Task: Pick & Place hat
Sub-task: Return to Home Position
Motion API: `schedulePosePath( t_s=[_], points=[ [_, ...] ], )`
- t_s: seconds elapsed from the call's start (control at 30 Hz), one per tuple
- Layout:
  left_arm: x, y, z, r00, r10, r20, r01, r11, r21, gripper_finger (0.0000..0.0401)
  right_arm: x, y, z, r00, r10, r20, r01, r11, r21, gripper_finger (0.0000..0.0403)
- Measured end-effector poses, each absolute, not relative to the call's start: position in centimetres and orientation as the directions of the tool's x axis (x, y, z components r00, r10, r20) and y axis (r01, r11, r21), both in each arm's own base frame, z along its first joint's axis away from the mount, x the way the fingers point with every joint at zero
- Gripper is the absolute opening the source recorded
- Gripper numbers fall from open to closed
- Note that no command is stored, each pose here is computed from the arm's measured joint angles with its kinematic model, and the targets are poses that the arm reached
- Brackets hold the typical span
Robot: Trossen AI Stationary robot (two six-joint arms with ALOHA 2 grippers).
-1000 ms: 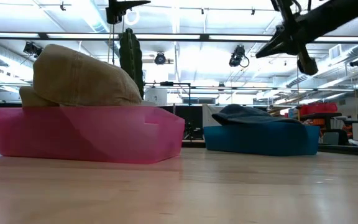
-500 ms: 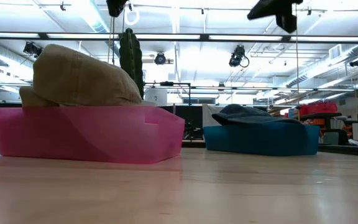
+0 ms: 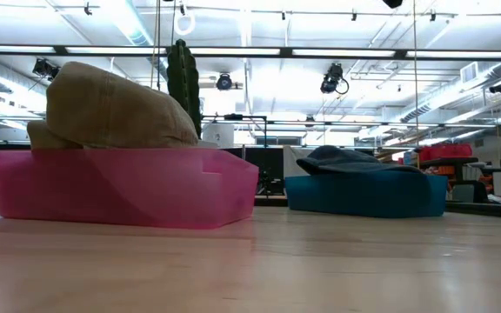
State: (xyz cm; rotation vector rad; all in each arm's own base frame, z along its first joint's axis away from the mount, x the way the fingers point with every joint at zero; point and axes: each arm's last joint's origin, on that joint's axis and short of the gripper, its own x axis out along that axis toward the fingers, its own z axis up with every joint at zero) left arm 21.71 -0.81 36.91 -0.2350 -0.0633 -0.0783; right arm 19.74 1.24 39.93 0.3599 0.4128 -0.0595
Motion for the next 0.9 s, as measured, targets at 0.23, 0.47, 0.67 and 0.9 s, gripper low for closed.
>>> schedulePosePath(
  t_s=[0.23, 0.47, 0.67, 0.9],
  points=[
    [21.7, -0.7, 36.9, 0.996, -0.043, 0.072, 0.052, 0.992, -0.118, 0.0022, 19.6, 1.3, 40.1, 0.92, 0.029, -0.392, 0.132, 0.916, 0.378, 0.0002],
    [21.7, -0.6, 37.1, 0.996, -0.031, 0.087, 0.034, 0.999, -0.035, 0.0003, 19.7, 1.3, 40.2, 0.922, 0.029, -0.386, 0.148, 0.896, 0.419, 0.0023],
    [20.7, -0.6, 37.7, 0.992, -0.031, 0.122, 0.028, 0.999, 0.03, 0.0003, 19.7, 1.3, 40.2, 0.921, 0.028, -0.387, 0.149, 0.895, 0.421, 0.0025],
    [17.9, -0.5, 37.3, 0.973, -0.031, 0.227, 0.017, 0.998, 0.065, 0.0003, 19.8, 1.3, 40.1, 0.92, 0.028, -0.39, 0.16, 0.883, 0.441, 0.0026]
  ],
)
